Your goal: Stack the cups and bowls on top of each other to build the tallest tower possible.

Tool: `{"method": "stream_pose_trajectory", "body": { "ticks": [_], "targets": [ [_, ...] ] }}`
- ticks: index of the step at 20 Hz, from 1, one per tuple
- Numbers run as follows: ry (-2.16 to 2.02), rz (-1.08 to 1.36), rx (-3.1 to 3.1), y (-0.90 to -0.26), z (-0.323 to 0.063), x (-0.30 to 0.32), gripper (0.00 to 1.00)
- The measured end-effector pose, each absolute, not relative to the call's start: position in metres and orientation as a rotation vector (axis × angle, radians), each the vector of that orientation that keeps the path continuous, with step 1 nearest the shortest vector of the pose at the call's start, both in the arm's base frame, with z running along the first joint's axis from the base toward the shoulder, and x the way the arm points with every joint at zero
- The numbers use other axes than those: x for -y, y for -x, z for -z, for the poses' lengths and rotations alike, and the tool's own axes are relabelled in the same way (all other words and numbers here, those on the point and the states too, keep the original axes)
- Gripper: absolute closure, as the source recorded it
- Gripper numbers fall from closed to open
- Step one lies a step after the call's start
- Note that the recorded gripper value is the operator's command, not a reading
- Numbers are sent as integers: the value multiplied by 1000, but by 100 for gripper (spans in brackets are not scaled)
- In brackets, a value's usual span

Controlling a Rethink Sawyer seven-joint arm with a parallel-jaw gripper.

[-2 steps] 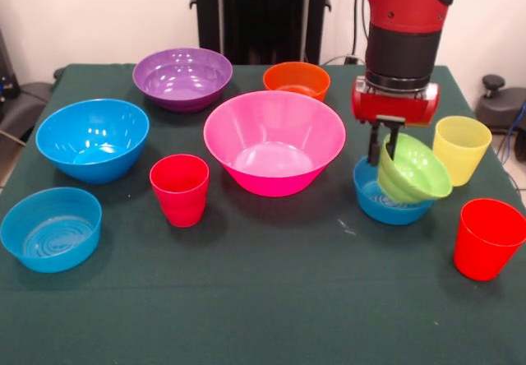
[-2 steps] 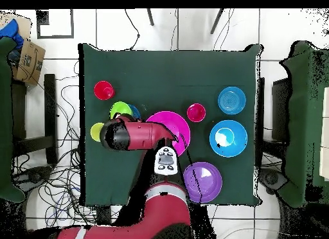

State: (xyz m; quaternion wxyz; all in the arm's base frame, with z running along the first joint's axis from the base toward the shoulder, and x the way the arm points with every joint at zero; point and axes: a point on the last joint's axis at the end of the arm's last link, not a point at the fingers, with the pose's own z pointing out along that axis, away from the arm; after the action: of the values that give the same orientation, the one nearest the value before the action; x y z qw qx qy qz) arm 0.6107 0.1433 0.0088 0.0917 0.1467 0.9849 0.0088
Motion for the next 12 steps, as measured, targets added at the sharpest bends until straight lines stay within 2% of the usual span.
{"method": "stream_pose_trajectory", "body": {
  "ticks": [12],
  "targets": [
    [-433, -16, -2933, -608, -5, -143, 0]
  ]
}}
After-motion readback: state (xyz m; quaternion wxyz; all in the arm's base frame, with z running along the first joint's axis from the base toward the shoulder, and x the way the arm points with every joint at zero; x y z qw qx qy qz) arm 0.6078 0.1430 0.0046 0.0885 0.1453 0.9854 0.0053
